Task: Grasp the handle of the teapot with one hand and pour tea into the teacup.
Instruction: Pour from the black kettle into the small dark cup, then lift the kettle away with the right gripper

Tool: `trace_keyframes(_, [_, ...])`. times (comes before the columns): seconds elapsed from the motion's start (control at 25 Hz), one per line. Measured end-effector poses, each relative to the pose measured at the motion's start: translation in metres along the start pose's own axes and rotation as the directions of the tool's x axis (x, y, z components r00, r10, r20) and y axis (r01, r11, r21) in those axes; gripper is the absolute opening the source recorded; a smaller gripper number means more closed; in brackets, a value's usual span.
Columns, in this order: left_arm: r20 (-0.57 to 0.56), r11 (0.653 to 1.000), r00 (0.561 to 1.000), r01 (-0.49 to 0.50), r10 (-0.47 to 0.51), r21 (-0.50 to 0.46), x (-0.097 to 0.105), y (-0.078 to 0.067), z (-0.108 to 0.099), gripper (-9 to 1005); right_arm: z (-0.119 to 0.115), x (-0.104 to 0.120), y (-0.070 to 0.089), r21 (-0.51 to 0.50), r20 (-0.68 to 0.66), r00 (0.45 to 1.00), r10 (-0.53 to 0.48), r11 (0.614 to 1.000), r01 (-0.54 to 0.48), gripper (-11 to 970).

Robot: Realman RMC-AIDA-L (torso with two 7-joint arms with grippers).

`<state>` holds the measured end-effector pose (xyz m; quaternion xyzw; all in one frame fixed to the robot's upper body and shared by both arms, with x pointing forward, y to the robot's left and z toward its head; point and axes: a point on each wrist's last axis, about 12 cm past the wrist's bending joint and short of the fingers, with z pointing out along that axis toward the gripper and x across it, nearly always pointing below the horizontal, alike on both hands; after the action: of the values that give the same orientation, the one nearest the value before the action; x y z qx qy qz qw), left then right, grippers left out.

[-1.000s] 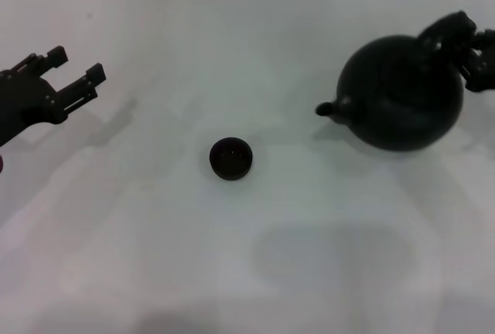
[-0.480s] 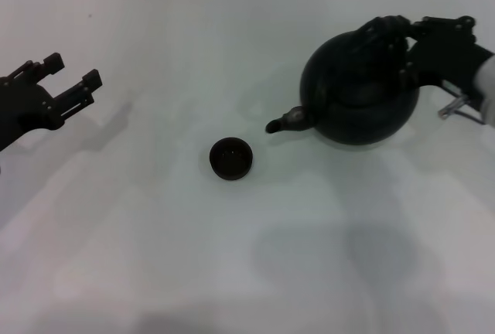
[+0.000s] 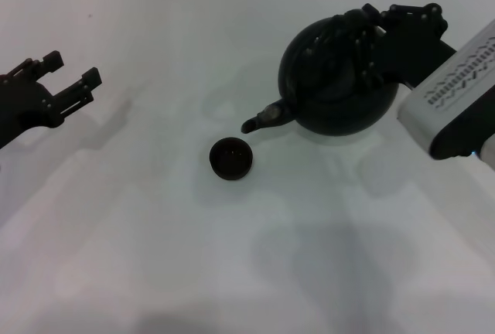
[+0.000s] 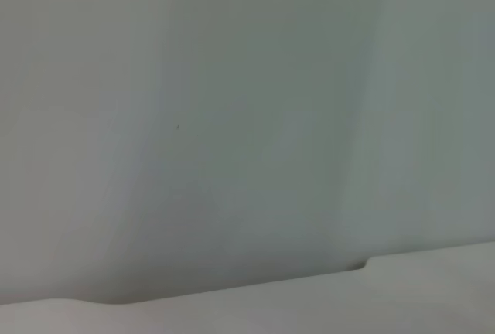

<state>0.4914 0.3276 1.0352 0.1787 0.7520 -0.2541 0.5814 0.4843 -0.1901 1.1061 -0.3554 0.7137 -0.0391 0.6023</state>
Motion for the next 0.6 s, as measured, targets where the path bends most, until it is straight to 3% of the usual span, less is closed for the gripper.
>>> trace_keyframes(0.6, [-0.006, 1.000, 1.000, -0.004, 0.004, -0.003, 0.002, 0.000, 0.000, 764, 0.001, -0.016, 0.020, 0.020, -0.011, 0.990, -0.141, 0.990, 0.141, 118])
